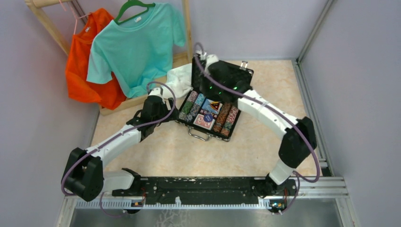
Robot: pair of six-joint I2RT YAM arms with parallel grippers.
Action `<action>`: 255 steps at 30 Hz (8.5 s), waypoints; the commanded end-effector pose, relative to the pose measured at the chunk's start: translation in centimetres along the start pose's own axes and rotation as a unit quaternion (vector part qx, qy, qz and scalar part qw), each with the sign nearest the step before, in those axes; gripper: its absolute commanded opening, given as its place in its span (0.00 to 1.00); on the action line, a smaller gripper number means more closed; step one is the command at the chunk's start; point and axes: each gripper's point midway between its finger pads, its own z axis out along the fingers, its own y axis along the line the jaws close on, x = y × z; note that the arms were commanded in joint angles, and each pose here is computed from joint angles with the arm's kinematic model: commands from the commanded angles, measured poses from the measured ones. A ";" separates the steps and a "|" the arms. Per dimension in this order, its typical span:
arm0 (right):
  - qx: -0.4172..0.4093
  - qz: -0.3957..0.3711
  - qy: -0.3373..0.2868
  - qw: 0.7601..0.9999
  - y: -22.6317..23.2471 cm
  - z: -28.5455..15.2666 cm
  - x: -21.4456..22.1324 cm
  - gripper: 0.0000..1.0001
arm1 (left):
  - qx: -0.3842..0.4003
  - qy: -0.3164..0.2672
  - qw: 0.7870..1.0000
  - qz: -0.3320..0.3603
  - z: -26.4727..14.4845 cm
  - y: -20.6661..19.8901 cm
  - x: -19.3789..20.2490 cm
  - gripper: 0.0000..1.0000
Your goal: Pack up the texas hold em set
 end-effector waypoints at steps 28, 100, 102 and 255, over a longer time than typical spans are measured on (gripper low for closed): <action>0.115 0.060 -0.060 0.990 -18.9 3.3 -12.3 0.07 | 0.021 -0.046 0.998 -0.033 -2.1 -0.1 -1.0 0.88; 0.086 0.139 -0.017 0.986 -10.8 -6.1 13.6 0.00 | 0.097 0.100 0.989 -0.049 3.7 -3.1 9.1 0.78; 0.093 0.133 -0.017 0.987 -11.3 -6.1 13.5 0.00 | 0.112 0.091 0.989 -0.040 3.2 -4.2 8.8 0.78; 0.012 0.204 0.028 0.978 -7.9 -7.6 15.6 0.00 | 0.204 0.152 0.967 -0.007 5.4 -10.4 9.7 0.77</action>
